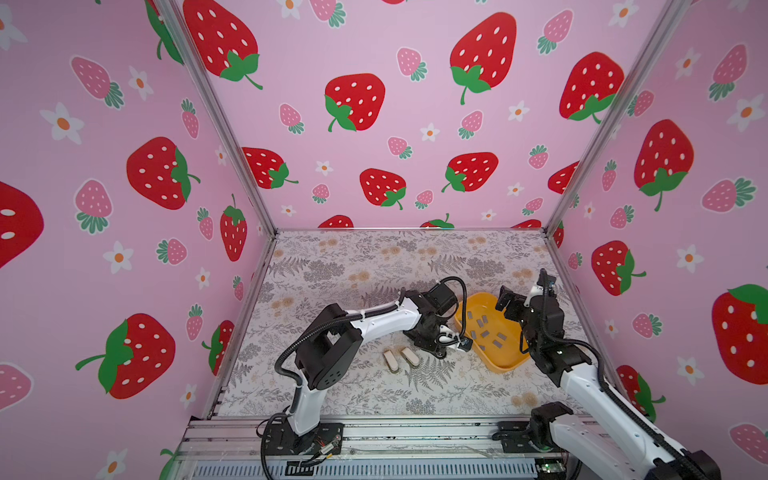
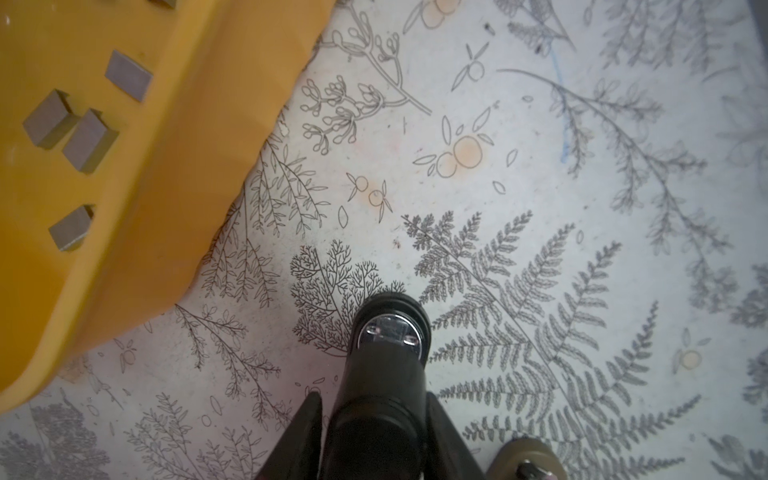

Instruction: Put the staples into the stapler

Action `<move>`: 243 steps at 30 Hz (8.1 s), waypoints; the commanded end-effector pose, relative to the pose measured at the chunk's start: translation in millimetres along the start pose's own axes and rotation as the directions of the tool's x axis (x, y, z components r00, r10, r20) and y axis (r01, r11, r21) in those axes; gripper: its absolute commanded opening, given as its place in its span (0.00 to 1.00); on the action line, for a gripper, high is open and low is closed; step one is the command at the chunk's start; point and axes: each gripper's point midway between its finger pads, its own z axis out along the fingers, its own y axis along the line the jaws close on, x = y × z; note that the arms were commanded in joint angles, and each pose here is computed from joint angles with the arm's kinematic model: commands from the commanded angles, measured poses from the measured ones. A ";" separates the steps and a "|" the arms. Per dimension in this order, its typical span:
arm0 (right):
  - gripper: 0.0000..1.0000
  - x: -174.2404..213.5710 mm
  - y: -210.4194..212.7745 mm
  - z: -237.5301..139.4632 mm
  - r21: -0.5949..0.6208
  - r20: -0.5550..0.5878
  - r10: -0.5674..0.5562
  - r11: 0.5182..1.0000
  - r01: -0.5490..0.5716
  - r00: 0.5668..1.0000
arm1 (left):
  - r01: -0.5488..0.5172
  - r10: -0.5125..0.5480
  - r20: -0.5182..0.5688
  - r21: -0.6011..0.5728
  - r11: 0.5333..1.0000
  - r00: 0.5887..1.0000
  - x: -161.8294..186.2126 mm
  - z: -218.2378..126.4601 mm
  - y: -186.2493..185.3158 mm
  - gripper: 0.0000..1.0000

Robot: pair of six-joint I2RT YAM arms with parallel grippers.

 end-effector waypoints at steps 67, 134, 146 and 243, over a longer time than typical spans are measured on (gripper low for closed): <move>0.46 75.4 220.0 -36.7 -0.733 -0.306 -0.099 0.659 -0.168 0.947 | 0.226 -0.021 0.367 -0.526 0.820 0.930 12.2 -177.8 62.0 0.00; 0.00 142.4 144.0 23.3 -0.411 -0.521 0.094 0.843 -0.346 0.848 | 0.163 0.216 0.604 -0.509 0.845 0.768 -9.3 -237.0 21.9 0.00; 0.00 138.0 137.3 26.6 -0.392 -0.513 0.102 0.855 -0.339 0.852 | 0.159 0.220 0.636 -0.482 0.861 0.740 -7.0 -242.6 16.7 0.00; 0.41 149.7 289.3 -100.6 -0.891 0.311 -0.534 0.124 0.436 0.786 | 0.025 0.184 0.614 -0.315 0.949 0.767 6.4 -260.9 -25.4 0.00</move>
